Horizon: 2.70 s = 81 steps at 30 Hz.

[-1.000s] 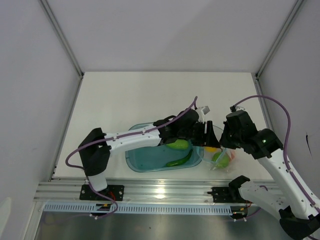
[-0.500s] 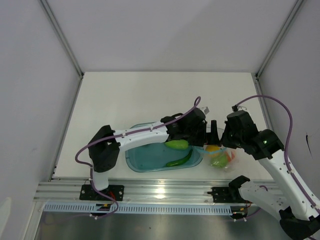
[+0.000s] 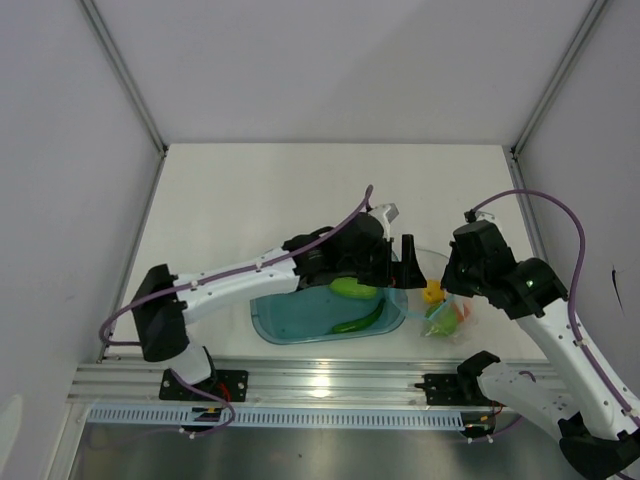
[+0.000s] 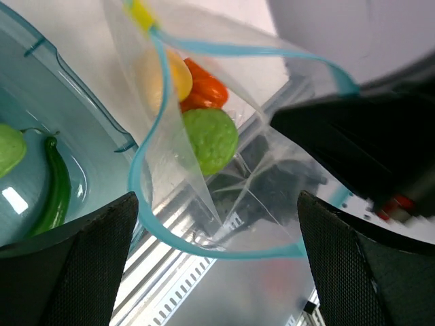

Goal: Place the food in the zip-top bag and seal the zipper
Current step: Place the fake fruit in the zipper food storage bag, then pick up the fake vegetable from the bin.

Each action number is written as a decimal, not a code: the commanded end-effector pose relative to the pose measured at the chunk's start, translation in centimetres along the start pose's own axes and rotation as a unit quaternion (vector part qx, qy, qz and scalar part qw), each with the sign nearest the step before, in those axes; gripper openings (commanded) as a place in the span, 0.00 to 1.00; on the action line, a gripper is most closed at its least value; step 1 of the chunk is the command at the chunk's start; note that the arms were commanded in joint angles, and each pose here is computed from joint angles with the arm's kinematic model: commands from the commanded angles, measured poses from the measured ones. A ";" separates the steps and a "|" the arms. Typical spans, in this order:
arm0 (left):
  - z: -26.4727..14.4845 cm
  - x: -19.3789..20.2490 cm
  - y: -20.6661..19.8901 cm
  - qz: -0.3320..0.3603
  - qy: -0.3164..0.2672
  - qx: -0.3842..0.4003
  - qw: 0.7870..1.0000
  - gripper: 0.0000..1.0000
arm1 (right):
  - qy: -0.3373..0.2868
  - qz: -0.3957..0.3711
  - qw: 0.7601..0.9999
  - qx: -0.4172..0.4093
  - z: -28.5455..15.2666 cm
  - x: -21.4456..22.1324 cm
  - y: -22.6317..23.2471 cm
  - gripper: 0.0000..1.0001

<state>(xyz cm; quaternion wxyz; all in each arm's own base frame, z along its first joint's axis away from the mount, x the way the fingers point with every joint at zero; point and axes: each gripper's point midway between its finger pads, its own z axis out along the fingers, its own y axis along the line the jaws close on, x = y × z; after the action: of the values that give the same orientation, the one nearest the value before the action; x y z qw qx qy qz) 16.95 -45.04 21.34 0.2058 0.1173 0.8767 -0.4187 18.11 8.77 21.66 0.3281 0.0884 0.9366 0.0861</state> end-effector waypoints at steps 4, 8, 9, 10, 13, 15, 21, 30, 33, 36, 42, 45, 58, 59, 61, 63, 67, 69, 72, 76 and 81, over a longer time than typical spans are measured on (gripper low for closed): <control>-5.4 -1.6 -1.7 0.057 -0.068 0.056 0.994 0.99 | -0.019 -0.002 1.000 0.003 -0.7 -0.8 -0.2 0.00; -7.7 -1.5 -1.2 0.060 -0.080 0.071 0.992 0.99 | -0.012 -0.005 1.000 0.012 -0.4 -0.5 -0.5 0.00; -8.3 -1.8 -0.8 0.060 -0.087 0.066 0.992 0.99 | -0.012 -0.004 1.000 0.011 -0.5 -0.5 -0.5 0.00; -8.3 -1.6 0.5 0.056 -0.090 0.049 0.993 0.99 | -0.011 -0.004 1.000 0.011 -0.5 -0.4 -0.6 0.00; -9.8 -2.1 3.8 0.036 -0.115 -0.002 0.993 0.99 | -0.008 -0.004 1.000 0.010 -0.6 -0.1 -0.7 0.00; -10.5 -2.1 7.2 0.015 -0.119 -0.056 0.991 1.00 | -0.010 -0.006 1.000 0.017 -0.6 -0.1 -1.1 0.00; -11.7 -2.2 17.0 -0.035 -0.128 -0.241 0.961 1.00 | -0.010 -0.005 1.000 0.015 -0.5 0.0 -1.0 0.00; -11.7 -0.4 22.8 -0.095 -0.118 -0.332 0.931 1.00 | -0.007 -0.004 1.000 0.001 -0.3 0.1 -0.4 0.00; -11.7 0.1 24.2 -0.120 -0.120 -0.342 0.924 0.99 | -0.010 -0.005 1.000 0.005 -0.3 0.2 -0.7 0.00; -11.4 0.8 26.1 -0.139 -0.116 -0.356 0.917 0.99 | -0.008 -0.006 1.000 0.008 -0.2 0.3 -0.9 0.00; -10.7 1.0 28.3 -0.169 -0.109 -0.386 0.900 1.00 | -0.008 -0.006 1.000 0.006 -0.1 0.3 -0.7 0.00; -10.3 0.7 28.6 -0.182 -0.107 -0.400 0.892 0.99 | -0.006 -0.007 1.000 0.007 0.0 0.4 -0.7 0.00; -8.8 -1.1 29.9 -0.225 -0.116 -0.414 0.874 0.99 | -0.004 -0.010 1.000 0.017 0.1 0.6 -1.2 0.00; -8.7 -0.9 30.3 -0.228 -0.112 -0.419 0.872 0.99 | -0.004 -0.010 1.000 0.016 0.2 0.7 -1.2 0.00; -8.3 -1.1 30.2 -0.231 -0.109 -0.417 0.872 1.00 | -0.003 -0.010 1.000 0.016 0.3 0.7 -1.2 0.00; -7.9 -0.9 30.4 -0.233 -0.102 -0.419 0.872 1.00 | -0.003 -0.010 1.000 0.016 0.4 0.7 -1.2 0.00; -7.3 -0.8 30.7 -0.236 -0.095 -0.423 0.870 1.00 | -0.003 -0.012 1.000 0.016 0.4 0.8 -1.2 0.00; -7.3 -0.7 31.1 -0.236 -0.096 -0.431 0.866 0.99 | -0.003 -0.013 1.000 0.018 0.4 0.8 -1.3 0.00; -7.2 -0.5 31.5 -0.236 -0.098 -0.437 0.862 0.98 | -0.005 -0.014 1.000 0.019 0.4 0.7 -1.3 0.00; -6.8 -0.2 31.8 -0.233 -0.093 -0.432 0.866 0.92 | -0.002 -0.017 1.000 0.019 0.5 0.7 -1.3 0.00; -5.5 0.1 31.2 -0.218 -0.081 -0.392 0.890 0.75 | -0.003 -0.016 1.000 0.017 0.4 0.7 -1.2 0.00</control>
<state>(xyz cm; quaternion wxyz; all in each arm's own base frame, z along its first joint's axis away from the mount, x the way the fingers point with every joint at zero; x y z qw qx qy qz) 26.65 -20.28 3.12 0.2046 -0.2132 0.9541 -0.0489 17.32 7.95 20.23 0.3170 0.0827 0.9424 0.0674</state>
